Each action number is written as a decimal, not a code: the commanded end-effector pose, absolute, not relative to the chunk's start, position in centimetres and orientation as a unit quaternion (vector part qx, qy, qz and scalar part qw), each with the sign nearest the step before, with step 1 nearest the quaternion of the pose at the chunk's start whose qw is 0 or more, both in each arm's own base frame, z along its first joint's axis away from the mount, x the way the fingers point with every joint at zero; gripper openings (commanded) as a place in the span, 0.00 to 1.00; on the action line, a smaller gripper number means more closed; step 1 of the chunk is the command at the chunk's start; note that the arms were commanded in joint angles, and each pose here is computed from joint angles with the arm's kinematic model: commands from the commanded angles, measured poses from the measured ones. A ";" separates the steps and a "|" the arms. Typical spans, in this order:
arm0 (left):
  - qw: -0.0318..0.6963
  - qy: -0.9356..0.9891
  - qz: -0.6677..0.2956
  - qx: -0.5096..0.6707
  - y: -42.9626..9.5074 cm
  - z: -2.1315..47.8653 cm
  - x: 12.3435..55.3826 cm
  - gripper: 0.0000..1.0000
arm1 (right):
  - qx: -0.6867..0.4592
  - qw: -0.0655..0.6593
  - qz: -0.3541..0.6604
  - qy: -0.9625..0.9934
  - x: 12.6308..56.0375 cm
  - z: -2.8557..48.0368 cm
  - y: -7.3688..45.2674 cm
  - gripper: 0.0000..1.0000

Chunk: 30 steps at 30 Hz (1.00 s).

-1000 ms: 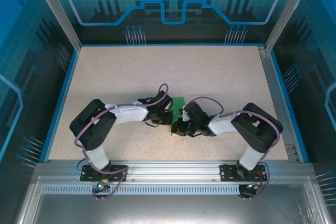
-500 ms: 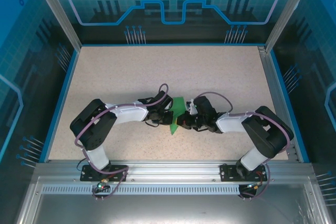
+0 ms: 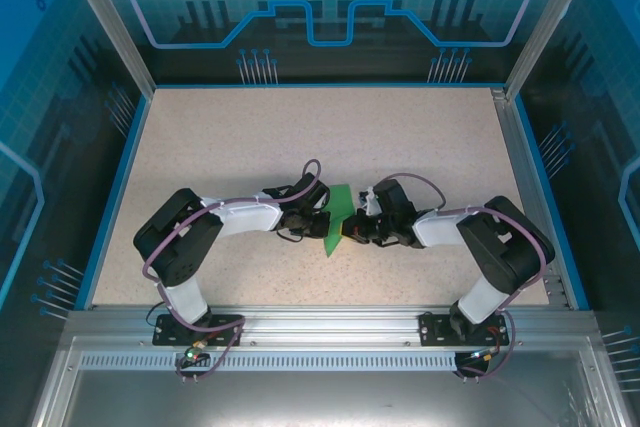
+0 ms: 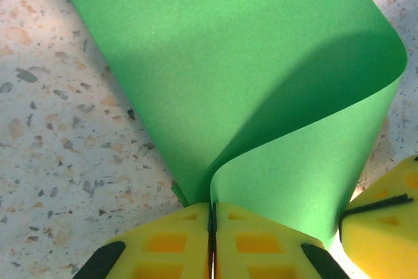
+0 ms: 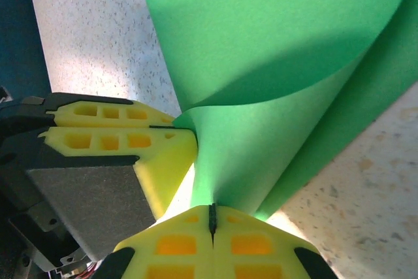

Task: Fold a paper plane with a square sheet of paper (pick it up from the middle)
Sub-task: Third fold the triangle at the center of the table.

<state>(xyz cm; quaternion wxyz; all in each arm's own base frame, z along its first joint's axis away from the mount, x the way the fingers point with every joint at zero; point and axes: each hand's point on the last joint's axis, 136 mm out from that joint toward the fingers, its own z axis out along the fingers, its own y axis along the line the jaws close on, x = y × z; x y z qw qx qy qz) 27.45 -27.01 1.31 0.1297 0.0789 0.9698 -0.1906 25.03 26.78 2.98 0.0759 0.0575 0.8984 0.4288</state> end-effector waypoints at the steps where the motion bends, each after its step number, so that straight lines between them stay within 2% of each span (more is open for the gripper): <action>1: 0.088 0.978 -0.170 0.087 -26.4 -0.9 25.9 0.12 | 0.057 0.069 0.419 0.904 25.2 2.2 26.2 0.00; 7: 0.086 0.978 -0.169 0.086 -26.4 -1.1 25.8 0.12 | 0.068 0.060 0.414 0.906 25.1 1.3 25.4 0.00; 13: 0.089 0.978 -0.168 0.087 -26.3 -0.8 25.9 0.12 | 0.057 0.075 0.422 0.902 24.8 3.4 25.1 0.00; 30: 0.093 0.976 -0.174 0.090 -26.7 -0.4 26.2 0.12 | 0.036 0.080 0.445 0.891 26.6 4.5 27.6 0.01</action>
